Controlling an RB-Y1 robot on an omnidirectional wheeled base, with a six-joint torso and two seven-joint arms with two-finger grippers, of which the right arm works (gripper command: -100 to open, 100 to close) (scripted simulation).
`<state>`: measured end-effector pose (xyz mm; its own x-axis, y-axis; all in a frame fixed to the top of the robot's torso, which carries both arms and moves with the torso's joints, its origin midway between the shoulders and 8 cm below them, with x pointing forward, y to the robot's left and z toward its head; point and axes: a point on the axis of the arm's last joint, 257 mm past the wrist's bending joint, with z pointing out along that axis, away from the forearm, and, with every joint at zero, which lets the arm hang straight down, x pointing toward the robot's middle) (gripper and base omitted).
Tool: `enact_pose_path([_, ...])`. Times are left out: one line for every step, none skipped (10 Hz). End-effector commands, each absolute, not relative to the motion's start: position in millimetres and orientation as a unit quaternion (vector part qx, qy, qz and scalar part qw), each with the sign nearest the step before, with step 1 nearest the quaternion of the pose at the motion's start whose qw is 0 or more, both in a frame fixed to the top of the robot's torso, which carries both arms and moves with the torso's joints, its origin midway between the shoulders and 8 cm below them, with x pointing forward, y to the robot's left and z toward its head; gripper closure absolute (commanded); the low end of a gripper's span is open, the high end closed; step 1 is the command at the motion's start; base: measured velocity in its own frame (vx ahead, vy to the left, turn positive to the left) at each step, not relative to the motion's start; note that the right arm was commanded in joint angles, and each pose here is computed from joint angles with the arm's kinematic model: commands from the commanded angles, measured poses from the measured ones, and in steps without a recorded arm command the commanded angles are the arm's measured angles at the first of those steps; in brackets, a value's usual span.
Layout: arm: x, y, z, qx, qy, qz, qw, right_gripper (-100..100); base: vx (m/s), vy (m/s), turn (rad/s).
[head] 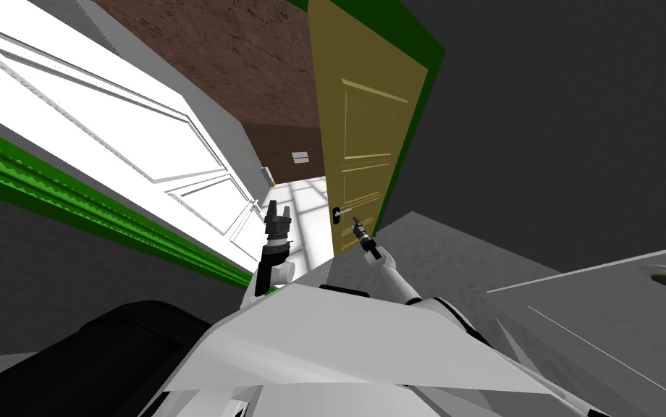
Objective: Push the door open
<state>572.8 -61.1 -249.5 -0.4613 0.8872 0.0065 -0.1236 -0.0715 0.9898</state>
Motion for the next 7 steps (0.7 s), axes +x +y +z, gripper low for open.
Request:
enact_pose_path([574.6, -56.2, -256.8, 0.342, 0.567, 0.644, 0.383, -100, 0.046, -0.043, 0.048])
enact_pose_path([576.2, -52.5, -262.2, 0.341, 0.575, 0.641, 0.376, -100, 0.054, -0.057, 0.07])
enact_pose_path([577.7, -49.2, -267.1, 0.341, 0.582, 0.638, 0.37, -100, 0.058, -0.075, 0.07])
enact_pose_path([578.8, -46.6, -271.3, 0.341, 0.588, 0.636, 0.365, -100, 0.057, -0.07, 0.076])
enact_pose_path([578.8, -46.6, -271.3, 0.341, 0.588, 0.636, 0.365, -100, 0.036, -0.043, 0.019])
enact_pose_path([579.9, -44.1, -275.4, 0.341, 0.594, 0.633, 0.361, -100, 0.029, -0.042, 0.03])
enact_pose_path([580.9, -41.8, -279.4, 0.341, 0.6, 0.63, 0.356, -100, 0.036, -0.052, 0.052])
